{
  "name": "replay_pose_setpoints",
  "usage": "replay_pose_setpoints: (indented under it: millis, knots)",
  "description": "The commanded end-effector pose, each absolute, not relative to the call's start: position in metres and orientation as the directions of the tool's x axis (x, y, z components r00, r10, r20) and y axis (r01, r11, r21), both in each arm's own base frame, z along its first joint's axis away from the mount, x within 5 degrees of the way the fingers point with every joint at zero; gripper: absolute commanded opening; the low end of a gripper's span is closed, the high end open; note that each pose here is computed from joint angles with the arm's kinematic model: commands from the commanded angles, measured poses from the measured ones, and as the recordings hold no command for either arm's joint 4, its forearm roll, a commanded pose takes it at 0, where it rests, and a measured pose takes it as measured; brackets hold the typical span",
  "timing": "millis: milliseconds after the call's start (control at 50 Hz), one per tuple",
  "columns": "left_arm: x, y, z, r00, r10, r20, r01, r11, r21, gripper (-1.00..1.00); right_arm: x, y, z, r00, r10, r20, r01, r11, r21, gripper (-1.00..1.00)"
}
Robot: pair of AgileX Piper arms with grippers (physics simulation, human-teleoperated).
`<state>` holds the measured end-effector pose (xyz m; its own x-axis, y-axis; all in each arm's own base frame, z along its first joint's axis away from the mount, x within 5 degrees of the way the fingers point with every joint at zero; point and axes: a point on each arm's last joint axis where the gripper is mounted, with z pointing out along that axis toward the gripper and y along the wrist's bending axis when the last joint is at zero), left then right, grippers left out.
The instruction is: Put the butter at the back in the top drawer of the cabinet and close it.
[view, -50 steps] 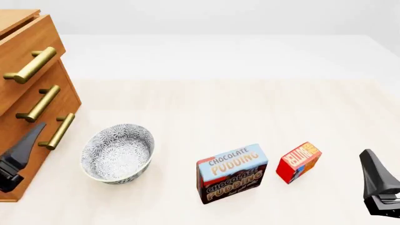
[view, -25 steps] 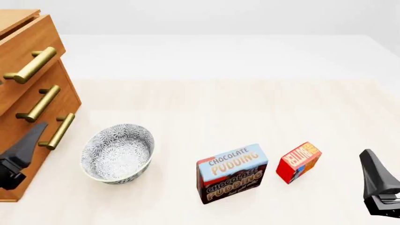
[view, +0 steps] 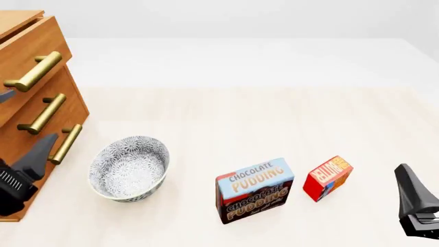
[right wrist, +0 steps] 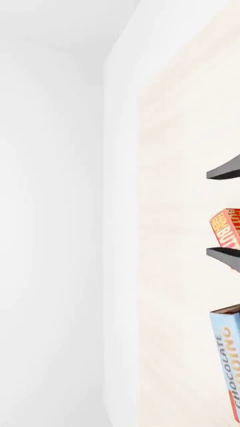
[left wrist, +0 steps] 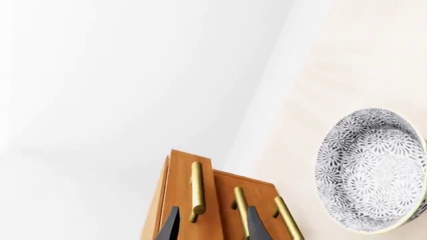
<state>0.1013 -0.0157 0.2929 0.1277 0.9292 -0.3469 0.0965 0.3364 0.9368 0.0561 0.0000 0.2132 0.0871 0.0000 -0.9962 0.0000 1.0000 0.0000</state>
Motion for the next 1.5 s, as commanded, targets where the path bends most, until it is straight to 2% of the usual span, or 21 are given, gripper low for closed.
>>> replay_pose_setpoints:
  millis: [20, 1000, 1500]
  knots:
    - [0.106, -0.014, 0.288, 0.111, 0.946, -0.304, 0.081, 0.296, 0.952, 1.0, 0.056, 0.0, 0.213, 0.087, 0.0, -0.996, 0.0, 1.0, 0.0, 1.0]
    - [0.109, -0.012, 0.292, 0.107, 0.962, -0.253, 0.044, 0.25, 0.967, 1.0, 0.056, 0.0, 0.213, 0.087, 0.0, -0.996, 0.0, 1.0, 0.0, 1.0]
    - [0.126, -0.012, 0.293, 0.087, 0.969, -0.233, 0.037, 0.23, 0.972, 1.0, 0.056, 0.0, 0.213, 0.087, 0.0, -0.996, 0.0, 1.0, 0.0, 1.0]
